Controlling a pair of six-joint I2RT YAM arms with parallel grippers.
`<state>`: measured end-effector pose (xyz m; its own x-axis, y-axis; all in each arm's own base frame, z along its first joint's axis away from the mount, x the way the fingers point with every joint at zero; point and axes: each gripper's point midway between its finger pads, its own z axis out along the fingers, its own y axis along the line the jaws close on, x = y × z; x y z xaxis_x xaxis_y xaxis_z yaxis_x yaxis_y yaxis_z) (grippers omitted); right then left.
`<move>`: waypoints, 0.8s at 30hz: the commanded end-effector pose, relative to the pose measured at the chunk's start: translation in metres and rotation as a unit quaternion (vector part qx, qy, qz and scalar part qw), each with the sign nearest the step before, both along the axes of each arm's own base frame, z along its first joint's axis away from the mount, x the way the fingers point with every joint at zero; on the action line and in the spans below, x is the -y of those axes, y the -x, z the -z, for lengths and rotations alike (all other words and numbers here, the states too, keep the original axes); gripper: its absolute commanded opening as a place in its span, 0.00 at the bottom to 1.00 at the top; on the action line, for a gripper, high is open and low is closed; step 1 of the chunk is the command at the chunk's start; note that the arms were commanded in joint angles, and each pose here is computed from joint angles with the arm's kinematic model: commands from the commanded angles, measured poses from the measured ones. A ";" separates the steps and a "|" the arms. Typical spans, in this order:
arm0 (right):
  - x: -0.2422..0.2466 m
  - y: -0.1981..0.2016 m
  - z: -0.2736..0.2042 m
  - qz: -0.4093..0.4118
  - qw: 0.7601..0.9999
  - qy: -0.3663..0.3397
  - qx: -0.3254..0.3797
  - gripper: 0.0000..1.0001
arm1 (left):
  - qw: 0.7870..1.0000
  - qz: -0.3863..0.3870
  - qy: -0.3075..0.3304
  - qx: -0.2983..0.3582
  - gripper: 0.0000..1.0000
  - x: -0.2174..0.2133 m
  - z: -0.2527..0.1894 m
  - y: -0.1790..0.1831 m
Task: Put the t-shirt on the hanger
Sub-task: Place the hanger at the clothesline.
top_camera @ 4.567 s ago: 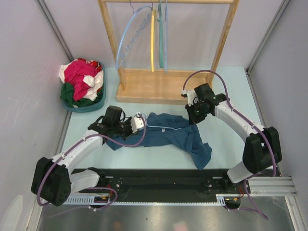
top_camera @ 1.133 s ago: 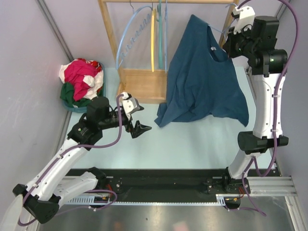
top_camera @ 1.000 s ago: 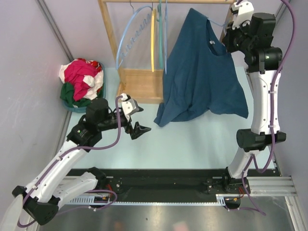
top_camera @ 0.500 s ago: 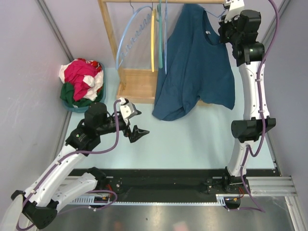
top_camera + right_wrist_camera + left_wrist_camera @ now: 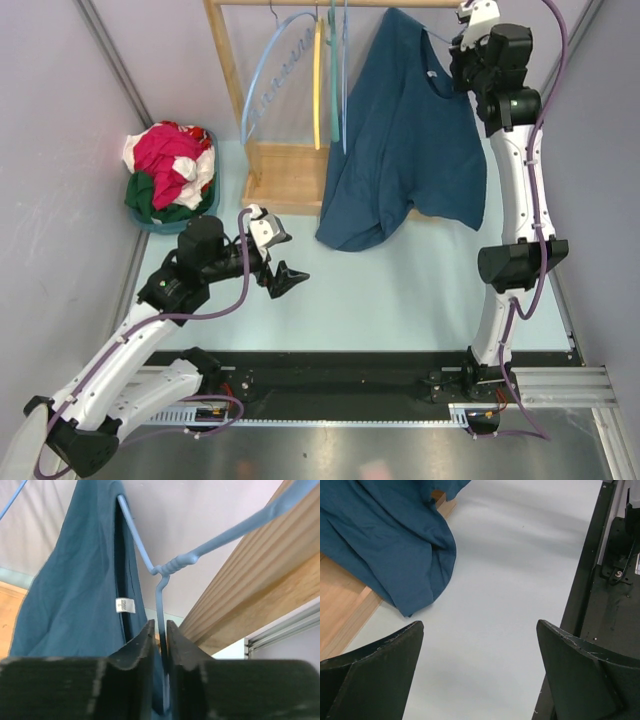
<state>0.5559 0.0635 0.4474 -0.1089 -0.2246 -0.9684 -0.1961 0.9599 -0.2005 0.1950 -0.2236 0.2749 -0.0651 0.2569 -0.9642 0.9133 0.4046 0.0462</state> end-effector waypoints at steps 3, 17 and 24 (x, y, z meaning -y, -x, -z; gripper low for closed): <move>-0.007 0.037 -0.041 -0.001 0.999 0.002 0.042 0.39 | 0.999 -0.025 0.015 -0.023 1.00 -0.005 0.004 -0.004; -0.026 0.152 -0.036 -0.089 0.994 0.036 0.045 1.00 | 0.995 -0.051 0.051 -0.074 1.00 -0.018 0.009 -0.017; -0.072 0.212 0.049 -0.241 0.967 0.075 -0.030 1.00 | 0.991 -0.062 0.070 -0.097 1.00 -0.025 0.012 -0.024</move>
<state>0.3700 0.0997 0.4403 -0.0348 -0.3331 -0.9423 -0.4421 0.8507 -0.2844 0.2186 -0.1971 0.2566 -0.2647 0.1537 -0.9520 0.8373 0.5263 -0.1478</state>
